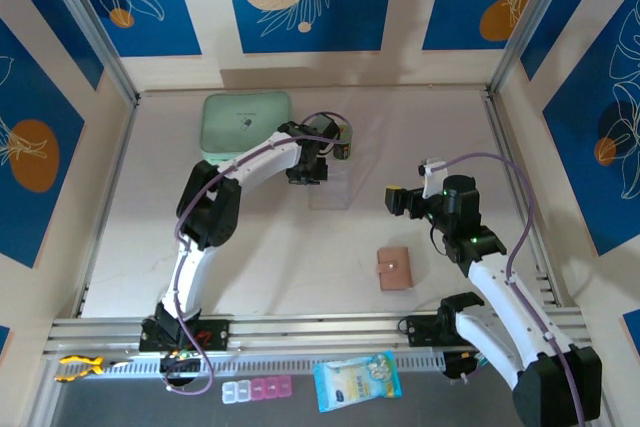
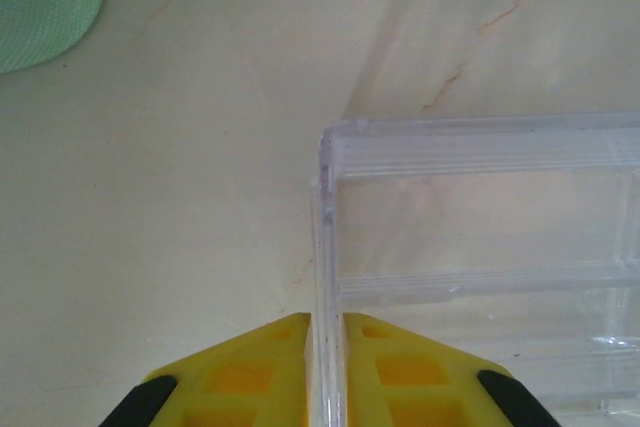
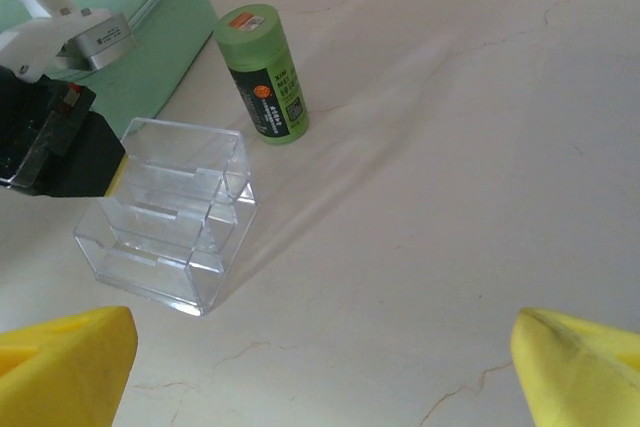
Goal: Take the credit cards out of the card holder
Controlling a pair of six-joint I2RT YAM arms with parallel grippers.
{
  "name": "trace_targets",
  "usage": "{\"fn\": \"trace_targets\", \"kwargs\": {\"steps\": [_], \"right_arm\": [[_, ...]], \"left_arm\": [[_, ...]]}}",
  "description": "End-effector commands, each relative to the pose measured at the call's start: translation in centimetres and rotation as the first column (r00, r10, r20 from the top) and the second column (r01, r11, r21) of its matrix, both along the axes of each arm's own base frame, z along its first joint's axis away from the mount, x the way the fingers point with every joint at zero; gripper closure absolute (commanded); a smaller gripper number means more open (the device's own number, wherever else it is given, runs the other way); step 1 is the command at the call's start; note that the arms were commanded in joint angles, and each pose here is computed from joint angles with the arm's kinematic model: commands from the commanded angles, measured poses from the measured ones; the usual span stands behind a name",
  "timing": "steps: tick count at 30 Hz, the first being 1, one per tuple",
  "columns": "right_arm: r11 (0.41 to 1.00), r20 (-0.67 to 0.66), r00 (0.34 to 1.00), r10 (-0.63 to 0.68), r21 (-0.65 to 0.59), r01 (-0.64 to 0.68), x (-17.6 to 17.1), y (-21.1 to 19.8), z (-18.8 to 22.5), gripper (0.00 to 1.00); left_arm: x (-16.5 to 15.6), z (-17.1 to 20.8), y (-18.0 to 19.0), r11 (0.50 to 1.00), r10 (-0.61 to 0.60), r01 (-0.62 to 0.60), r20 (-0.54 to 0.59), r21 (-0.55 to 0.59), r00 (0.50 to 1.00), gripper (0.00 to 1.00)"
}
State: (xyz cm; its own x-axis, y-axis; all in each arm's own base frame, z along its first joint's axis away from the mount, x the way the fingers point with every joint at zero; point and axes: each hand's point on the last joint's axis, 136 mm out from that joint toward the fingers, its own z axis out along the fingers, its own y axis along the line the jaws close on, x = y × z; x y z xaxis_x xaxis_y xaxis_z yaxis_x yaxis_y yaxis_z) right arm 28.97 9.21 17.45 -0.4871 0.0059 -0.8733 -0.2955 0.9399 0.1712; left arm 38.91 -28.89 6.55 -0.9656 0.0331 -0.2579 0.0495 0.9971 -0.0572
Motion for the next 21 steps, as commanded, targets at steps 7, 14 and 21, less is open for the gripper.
{"fn": "trace_targets", "kwargs": {"steps": [7, 14, 21], "right_arm": [[1.000, -0.015, 1.000, -0.016, 0.020, 0.016, -0.9, 0.2, 0.7, 0.04], [0.987, -0.227, 0.970, -0.085, 0.115, 0.114, -2.9, 0.0, 0.1, 0.06], [0.954, -0.528, 0.839, -0.130, 0.163, 0.250, -6.4, 0.6, -1.9, 0.11]], "left_arm": [[-0.5, 3.2, 0.4, 0.999, -0.025, 0.026, 0.034, -0.041, 0.999, 0.85], [-1.0, 5.3, 0.5, 0.996, -0.040, 0.045, 0.068, -0.078, 0.997, 0.84], [-2.1, 8.1, 1.6, 0.988, -0.077, 0.091, 0.116, -0.127, 0.990, 0.81]]}}
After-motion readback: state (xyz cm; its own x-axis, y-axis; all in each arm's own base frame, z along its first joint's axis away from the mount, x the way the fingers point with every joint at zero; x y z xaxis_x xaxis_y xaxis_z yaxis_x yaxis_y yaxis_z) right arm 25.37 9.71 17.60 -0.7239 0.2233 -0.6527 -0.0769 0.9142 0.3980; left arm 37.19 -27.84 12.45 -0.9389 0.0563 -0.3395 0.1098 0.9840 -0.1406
